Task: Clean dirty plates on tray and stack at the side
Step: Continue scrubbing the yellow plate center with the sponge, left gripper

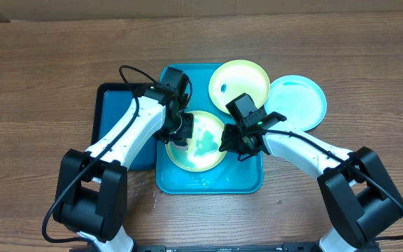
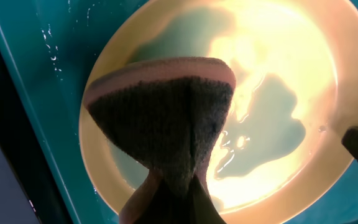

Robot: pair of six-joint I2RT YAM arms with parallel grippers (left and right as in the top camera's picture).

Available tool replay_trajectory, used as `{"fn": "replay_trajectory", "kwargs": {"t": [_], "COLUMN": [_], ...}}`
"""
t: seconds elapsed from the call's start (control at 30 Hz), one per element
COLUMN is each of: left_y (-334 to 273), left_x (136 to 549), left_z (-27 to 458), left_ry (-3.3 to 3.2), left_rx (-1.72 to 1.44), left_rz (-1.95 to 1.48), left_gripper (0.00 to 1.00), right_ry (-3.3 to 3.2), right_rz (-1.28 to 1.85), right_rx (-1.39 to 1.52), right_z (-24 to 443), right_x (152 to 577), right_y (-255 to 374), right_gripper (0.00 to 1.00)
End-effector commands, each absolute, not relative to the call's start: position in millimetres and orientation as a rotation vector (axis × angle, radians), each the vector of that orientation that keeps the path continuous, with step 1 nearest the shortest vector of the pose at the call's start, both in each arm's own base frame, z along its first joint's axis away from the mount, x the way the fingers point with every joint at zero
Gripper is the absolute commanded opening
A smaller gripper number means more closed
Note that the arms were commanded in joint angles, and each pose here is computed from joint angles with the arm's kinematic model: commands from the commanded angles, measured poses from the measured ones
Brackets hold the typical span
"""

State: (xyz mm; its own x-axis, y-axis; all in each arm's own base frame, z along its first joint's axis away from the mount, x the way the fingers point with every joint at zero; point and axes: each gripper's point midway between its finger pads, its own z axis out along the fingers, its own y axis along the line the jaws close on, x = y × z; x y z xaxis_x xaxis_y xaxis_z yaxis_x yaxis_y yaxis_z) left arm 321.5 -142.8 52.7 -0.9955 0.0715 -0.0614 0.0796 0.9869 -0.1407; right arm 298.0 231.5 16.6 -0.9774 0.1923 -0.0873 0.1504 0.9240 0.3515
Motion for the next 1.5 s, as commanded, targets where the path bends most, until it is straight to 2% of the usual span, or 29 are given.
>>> {"fn": "replay_trajectory", "kwargs": {"t": [0.0, 0.17, 0.3, 0.53, 0.67, 0.83, 1.0, 1.17, 1.47], "left_y": [-143, -144, -147, -147, -168, -205, -217, -212, -152], "left_x": [323, 321, 320, 317, 312, 319, 330, 329, 321], "left_z": [51, 35, 22, 0, -9, 8, 30, 48, 27], "left_ry": [3.075, 3.119, 3.148, 3.201, 3.227, 3.142, 3.1, 3.142, 3.27], "left_rx": [0.093, 0.093, 0.086, 0.04, 0.108, 0.206, 0.206, 0.229, 0.107], "left_rz": [-0.197, -0.196, -0.205, -0.19, -0.379, -0.769, -0.883, -0.825, -0.26], "left_gripper": [0.04, 0.04, 0.05, 0.04, 0.04, 0.04, 0.04, 0.04, 0.04], "right_ry": [2.966, 2.966, 2.966, 2.967, 2.965, 2.966, 2.967, 2.968, 2.968], "right_rz": [0.524, 0.524, 0.524, 0.523, 0.524, 0.523, 0.522, 0.522, 0.522], "right_rx": [0.264, 0.264, 0.264, 0.264, 0.264, 0.264, 0.264, 0.265, 0.265], "right_z": [13, 13, 13, 13, 13, 13, 13, 13, 13], "right_x": [297, 297, 297, 297, 297, 297, 297, 297, 297], "right_y": [232, 232, 232, 232, 232, 232, 232, 232, 232], "right_gripper": [0.04, 0.04, 0.08, 0.07, 0.06, 0.06, 0.06, 0.05, 0.06]}}
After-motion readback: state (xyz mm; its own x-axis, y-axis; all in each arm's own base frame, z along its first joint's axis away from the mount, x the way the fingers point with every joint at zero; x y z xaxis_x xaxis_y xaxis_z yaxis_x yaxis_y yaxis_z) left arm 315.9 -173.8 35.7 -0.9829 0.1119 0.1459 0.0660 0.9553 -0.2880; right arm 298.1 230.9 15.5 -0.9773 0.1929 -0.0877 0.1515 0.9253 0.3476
